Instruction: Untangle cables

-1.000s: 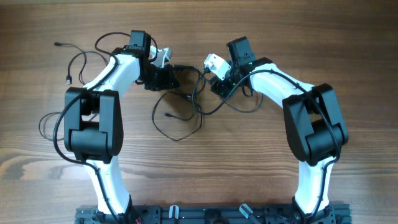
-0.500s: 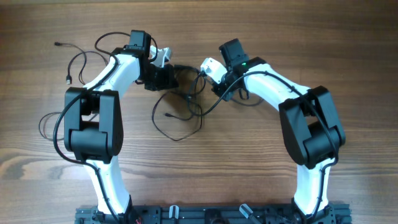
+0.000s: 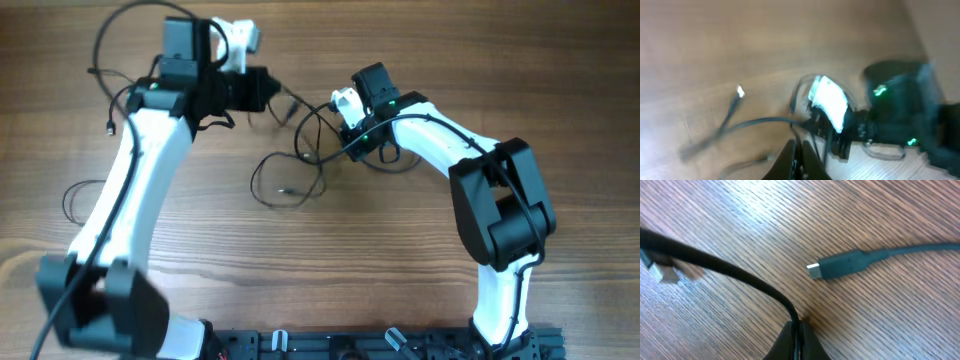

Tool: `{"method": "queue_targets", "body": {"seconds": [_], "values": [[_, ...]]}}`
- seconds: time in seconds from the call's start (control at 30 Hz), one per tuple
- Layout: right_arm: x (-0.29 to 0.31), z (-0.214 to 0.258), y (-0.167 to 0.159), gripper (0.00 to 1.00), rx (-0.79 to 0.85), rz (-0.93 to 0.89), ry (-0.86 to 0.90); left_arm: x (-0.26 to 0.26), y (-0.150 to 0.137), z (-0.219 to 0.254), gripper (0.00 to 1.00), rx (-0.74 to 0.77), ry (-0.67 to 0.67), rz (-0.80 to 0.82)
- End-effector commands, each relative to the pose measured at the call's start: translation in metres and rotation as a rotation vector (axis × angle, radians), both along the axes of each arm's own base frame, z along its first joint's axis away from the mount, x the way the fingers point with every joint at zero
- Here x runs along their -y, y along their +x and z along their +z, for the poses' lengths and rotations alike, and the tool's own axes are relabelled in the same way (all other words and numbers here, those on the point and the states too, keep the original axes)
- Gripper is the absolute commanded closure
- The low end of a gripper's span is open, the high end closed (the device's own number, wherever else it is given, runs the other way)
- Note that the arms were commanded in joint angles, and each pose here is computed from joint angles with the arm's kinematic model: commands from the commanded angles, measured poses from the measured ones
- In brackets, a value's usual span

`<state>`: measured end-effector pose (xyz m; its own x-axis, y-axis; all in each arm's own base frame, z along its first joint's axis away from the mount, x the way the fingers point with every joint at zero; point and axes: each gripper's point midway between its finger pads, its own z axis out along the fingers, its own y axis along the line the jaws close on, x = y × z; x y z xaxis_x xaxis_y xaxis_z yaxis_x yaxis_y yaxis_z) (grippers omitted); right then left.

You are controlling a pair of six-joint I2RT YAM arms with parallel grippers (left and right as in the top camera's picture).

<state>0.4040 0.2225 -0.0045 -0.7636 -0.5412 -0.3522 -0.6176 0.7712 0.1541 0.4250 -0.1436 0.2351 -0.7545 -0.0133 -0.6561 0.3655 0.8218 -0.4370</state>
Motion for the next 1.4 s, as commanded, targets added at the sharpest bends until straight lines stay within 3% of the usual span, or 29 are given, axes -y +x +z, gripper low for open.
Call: {"method": "queue_targets", "body": {"seconds": [0.0,0.2,0.3,0.43,0.63,0.83,0.97,1.17,1.27,1.37], "values": [[0.045,-0.044,-0.019,0.95,-0.123,-0.106,-0.132,-0.032,-0.001,0.086,0.96,0.246,0.021,0.199],[0.065,-0.05,-0.018,0.96,-0.157,-0.196,-0.129,-0.083,-0.017,0.153,0.96,0.45,0.1,0.466],[0.074,-0.055,-0.021,0.96,-0.176,-0.222,-0.13,-0.102,-0.02,0.141,0.96,0.408,0.175,0.553],[0.082,-0.056,-0.019,0.96,-0.185,-0.27,-0.126,-0.102,-0.023,0.095,0.96,0.238,0.226,0.541],[0.083,-0.031,0.0,0.96,-0.197,-0.34,0.001,-0.064,-0.025,-0.017,0.96,-0.144,0.235,0.312],[0.071,0.025,0.016,0.95,-0.147,-0.318,0.063,-0.056,-0.017,-0.112,0.96,-0.398,0.274,0.256],[0.048,0.05,0.018,0.91,-0.134,-0.247,0.197,-0.038,-0.022,-0.142,0.96,-0.447,0.259,0.089],[0.003,0.08,0.015,0.8,-0.165,-0.14,0.466,-0.04,-0.027,-0.154,0.96,-0.453,0.295,0.042],[-0.009,0.092,0.029,0.7,-0.181,-0.231,0.551,-0.04,-0.027,-0.156,0.96,-0.458,0.295,0.041],[-0.012,0.096,0.037,0.71,-0.166,-0.256,0.577,-0.04,-0.027,-0.156,0.96,-0.459,0.295,0.041]]}}
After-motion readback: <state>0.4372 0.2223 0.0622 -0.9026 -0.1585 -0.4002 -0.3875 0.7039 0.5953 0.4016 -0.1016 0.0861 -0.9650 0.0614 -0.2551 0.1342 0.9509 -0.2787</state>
